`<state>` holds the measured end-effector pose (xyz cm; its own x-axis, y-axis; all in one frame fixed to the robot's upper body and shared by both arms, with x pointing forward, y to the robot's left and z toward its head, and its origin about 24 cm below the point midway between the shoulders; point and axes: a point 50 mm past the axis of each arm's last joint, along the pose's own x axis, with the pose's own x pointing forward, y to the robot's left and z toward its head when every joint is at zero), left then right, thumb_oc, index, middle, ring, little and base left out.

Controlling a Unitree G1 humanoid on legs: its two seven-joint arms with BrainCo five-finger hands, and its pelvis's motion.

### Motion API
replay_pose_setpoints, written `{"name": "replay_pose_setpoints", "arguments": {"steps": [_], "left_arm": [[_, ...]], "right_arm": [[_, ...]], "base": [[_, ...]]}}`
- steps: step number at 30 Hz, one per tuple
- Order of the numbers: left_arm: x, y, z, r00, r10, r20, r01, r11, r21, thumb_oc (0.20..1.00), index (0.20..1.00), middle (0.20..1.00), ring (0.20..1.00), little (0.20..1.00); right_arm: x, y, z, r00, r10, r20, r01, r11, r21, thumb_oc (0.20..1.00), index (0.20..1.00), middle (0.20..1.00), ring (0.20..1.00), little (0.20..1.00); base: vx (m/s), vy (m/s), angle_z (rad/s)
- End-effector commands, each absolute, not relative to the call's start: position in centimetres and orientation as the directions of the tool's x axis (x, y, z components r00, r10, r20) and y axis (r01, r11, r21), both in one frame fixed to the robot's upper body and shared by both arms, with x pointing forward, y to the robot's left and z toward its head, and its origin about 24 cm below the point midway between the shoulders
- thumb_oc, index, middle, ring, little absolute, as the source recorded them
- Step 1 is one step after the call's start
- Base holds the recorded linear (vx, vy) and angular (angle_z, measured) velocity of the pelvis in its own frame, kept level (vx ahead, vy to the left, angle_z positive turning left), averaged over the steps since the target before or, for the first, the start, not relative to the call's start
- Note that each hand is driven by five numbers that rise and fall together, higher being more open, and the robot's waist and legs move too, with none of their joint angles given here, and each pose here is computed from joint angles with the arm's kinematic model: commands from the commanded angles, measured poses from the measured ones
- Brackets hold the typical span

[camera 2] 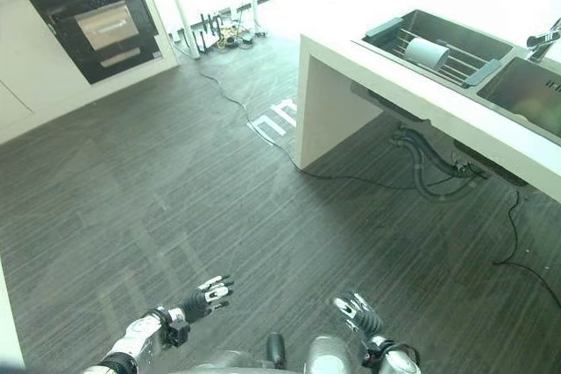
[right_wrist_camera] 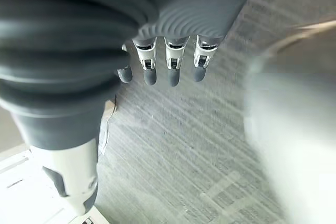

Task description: Place the dishes in the dishwasher.

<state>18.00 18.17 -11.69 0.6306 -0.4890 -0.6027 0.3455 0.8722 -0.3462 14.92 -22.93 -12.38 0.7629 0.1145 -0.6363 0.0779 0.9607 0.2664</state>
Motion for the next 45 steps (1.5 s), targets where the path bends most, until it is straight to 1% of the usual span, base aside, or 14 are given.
{"name": "replay_pose_setpoints", "arguments": {"steps": [1,2,6,10,12,18,20,28,32,37,45], "left_arm": [[18.6,17.7,-10.9,0.675,-0.508,-0.535,0.367,0.861,-0.353,1.0,1.0,1.0,1.0,1.0],[18.7,17.8,-10.9,0.678,-0.505,-0.535,0.368,0.862,-0.348,1.0,1.0,1.0,1.0,1.0],[18.8,17.6,-10.8,0.708,-0.475,-0.523,0.328,0.877,-0.352,1.0,1.0,1.0,1.0,1.0],[18.5,17.3,-11.0,0.704,-0.46,-0.541,0.315,0.885,-0.343,1.0,1.0,1.0,1.0,1.0],[18.4,16.9,-11.1,0.701,-0.47,-0.537,0.295,0.876,-0.382,1.0,1.0,1.0,1.0,1.0],[18.5,15.9,-11.2,0.708,-0.478,-0.52,0.28,0.866,-0.414,1.0,1.0,1.0,1.0,1.0],[18.6,15.7,-11.2,0.695,-0.492,-0.525,0.297,0.861,-0.413,1.0,1.0,1.0,1.0,1.0],[16.9,16.9,-11.8,0.701,-0.473,-0.534,0.275,0.869,-0.411,1.0,1.0,1.0,1.0,1.0],[17.1,17.7,-11.7,0.704,-0.446,-0.553,0.269,0.888,-0.374,1.0,1.0,1.0,1.0,1.0],[17.1,18.5,-11.9,0.704,-0.42,-0.572,0.259,0.902,-0.344,1.0,1.0,1.0,1.0,1.0],[16.1,18.4,-12.5,0.682,-0.43,-0.592,0.255,0.898,-0.358,1.0,1.0,1.0,1.0,1.0]], "right_arm": [[17.7,-24.4,-10.1,0.848,0.087,-0.523,0.037,0.974,0.222,1.0,1.0,1.0,1.0,1.0],[17.9,-24.6,-10.1,0.846,0.078,-0.528,0.048,0.974,0.22,1.0,1.0,1.0,1.0,1.0],[18.1,-24.9,-9.9,0.838,0.109,-0.535,-0.003,0.981,0.196,1.0,1.0,1.0,1.0,1.0],[18.2,-24.7,-10.0,0.823,0.108,-0.557,0.004,0.98,0.197,1.0,1.0,1.0,1.0,1.0],[18.3,-24.6,-10.1,0.818,0.109,-0.564,0.004,0.981,0.195,1.0,1.0,1.0,1.0,1.0],[18.7,-25.4,-9.7,0.802,0.116,-0.587,-0.042,0.99,0.138,1.0,1.0,1.0,1.0,1.0],[18.5,-26.0,-9.7,0.796,0.082,-0.6,-0.01,0.992,0.122,1.0,1.0,1.0,1.0,1.0],[17.4,-26.0,-10.8,0.759,0.066,-0.648,0.007,0.994,0.109,1.0,1.0,1.0,1.0,1.0],[16.2,-25.9,-11.7,0.728,0.056,-0.684,0.035,0.992,0.119,1.0,1.0,1.0,1.0,1.0],[14.8,-25.9,-12.6,0.692,0.035,-0.721,0.069,0.991,0.114,1.0,1.0,1.0,1.0,1.0],[14.2,-25.8,-13.2,0.665,-0.018,-0.747,0.126,0.988,0.088,1.0,1.0,1.0,1.0,1.0]], "base": [[0.27,-0.109,-0.46],[0.39,-0.169,-0.16],[0.35,-0.122,-0.09],[0.32,-0.242,-0.12],[0.47,-0.346,0.23],[0.26,-0.256,-0.29],[0.31,-0.177,-0.14],[0.33,0.183,-0.75],[0.22,0.216,-1.17],[0.09,0.098,-0.08],[0.05,0.071,-0.13]]}}
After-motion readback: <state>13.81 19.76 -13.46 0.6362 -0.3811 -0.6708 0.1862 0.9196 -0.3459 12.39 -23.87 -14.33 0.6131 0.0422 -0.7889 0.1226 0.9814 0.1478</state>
